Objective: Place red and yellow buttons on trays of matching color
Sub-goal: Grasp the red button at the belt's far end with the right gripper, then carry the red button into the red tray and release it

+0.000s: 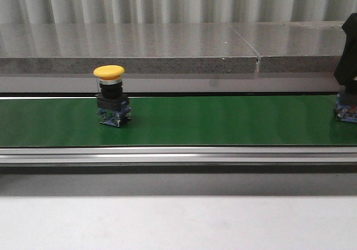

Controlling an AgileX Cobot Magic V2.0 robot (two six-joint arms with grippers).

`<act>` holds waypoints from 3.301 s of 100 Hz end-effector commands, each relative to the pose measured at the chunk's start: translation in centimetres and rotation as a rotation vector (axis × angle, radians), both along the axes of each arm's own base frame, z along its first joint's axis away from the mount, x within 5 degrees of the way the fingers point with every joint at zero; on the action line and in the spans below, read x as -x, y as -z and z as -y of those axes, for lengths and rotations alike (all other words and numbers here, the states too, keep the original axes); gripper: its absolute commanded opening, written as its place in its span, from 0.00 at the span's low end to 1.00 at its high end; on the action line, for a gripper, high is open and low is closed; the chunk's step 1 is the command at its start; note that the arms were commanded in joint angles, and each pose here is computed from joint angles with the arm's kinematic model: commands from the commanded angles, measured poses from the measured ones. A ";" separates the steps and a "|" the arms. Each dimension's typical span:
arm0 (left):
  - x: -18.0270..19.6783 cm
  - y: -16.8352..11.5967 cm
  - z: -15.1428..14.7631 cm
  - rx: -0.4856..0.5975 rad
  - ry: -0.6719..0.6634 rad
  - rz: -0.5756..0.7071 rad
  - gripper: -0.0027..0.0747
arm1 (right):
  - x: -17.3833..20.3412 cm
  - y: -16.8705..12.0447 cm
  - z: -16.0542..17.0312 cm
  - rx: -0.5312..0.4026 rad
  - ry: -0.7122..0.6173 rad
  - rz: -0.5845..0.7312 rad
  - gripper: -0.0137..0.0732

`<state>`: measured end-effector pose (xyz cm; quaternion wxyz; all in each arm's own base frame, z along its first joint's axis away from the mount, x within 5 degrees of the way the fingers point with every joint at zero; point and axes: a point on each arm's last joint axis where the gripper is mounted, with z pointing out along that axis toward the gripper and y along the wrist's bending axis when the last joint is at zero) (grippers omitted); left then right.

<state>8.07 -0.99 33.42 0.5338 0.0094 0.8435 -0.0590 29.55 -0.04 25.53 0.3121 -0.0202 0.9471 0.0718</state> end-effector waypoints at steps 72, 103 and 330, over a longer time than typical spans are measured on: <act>-0.2 -1.3 0.1 0.018 0.005 0.092 0.01 | -1.6 -8.2 7.8 0.036 0.220 0.224 0.25; -0.2 -1.3 0.1 0.018 0.005 0.092 0.01 | -1.9 -9.0 16.6 0.050 0.473 0.248 0.25; -0.2 -1.3 0.1 0.018 0.005 0.092 0.01 | -3.6 -6.3 23.1 0.057 0.669 0.303 0.83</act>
